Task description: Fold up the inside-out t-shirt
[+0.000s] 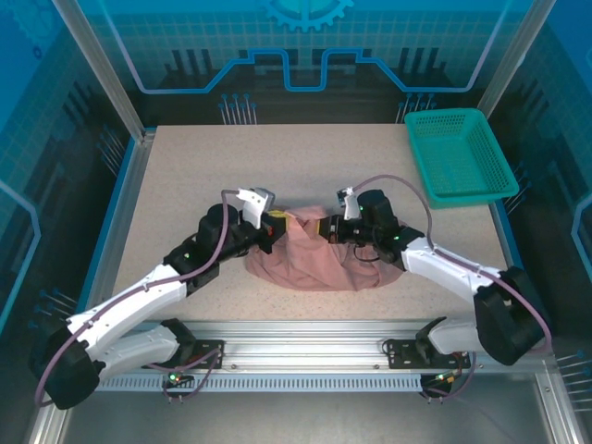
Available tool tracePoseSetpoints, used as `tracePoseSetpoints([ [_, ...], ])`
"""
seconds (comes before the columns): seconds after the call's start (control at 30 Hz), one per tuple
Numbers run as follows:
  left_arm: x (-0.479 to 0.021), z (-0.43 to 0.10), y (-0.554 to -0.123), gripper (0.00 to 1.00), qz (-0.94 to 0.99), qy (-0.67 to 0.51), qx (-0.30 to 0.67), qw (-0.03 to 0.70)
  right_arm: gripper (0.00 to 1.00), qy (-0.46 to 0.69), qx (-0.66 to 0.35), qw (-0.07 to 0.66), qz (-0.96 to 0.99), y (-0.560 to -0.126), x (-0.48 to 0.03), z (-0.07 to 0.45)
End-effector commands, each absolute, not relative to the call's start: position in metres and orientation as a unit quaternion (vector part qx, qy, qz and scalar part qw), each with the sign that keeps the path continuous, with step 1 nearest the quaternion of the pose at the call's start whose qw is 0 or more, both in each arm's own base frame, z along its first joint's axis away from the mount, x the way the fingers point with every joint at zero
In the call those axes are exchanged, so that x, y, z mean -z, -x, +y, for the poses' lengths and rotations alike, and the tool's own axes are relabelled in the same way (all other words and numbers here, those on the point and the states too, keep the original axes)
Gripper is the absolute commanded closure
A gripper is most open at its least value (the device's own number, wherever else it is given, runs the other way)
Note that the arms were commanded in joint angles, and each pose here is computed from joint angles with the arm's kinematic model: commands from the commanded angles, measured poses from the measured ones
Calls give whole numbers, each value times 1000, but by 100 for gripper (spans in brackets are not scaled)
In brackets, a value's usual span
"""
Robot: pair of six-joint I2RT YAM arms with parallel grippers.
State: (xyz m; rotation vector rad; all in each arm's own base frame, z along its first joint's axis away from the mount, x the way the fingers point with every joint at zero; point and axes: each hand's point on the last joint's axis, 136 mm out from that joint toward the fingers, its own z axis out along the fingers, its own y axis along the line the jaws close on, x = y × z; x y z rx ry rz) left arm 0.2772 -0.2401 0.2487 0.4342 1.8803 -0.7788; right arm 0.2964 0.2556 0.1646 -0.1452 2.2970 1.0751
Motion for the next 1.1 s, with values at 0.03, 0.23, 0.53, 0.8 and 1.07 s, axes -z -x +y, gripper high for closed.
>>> tracePoseSetpoints([
  [0.03, -244, -229, -280, 100, 783, -162, 311, 514, 100, 81, -326, 328, 883, -291, -187, 219],
  [0.23, -226, -231, -275, 100, 792, -163, 320, 493, 100, 109, -268, 305, 907, -273, -200, 191],
  [0.53, -174, -227, -272, 91, 827, -148, 305, 448, 100, 150, -219, 207, 942, -248, -184, 174],
  [0.8, -163, -239, -259, 66, 827, -174, 335, 417, 100, 158, -219, 192, 943, -253, -178, 178],
  [1.07, -156, -290, -261, 40, 829, -262, 282, 406, 100, 160, -227, 206, 938, -255, -186, 181],
])
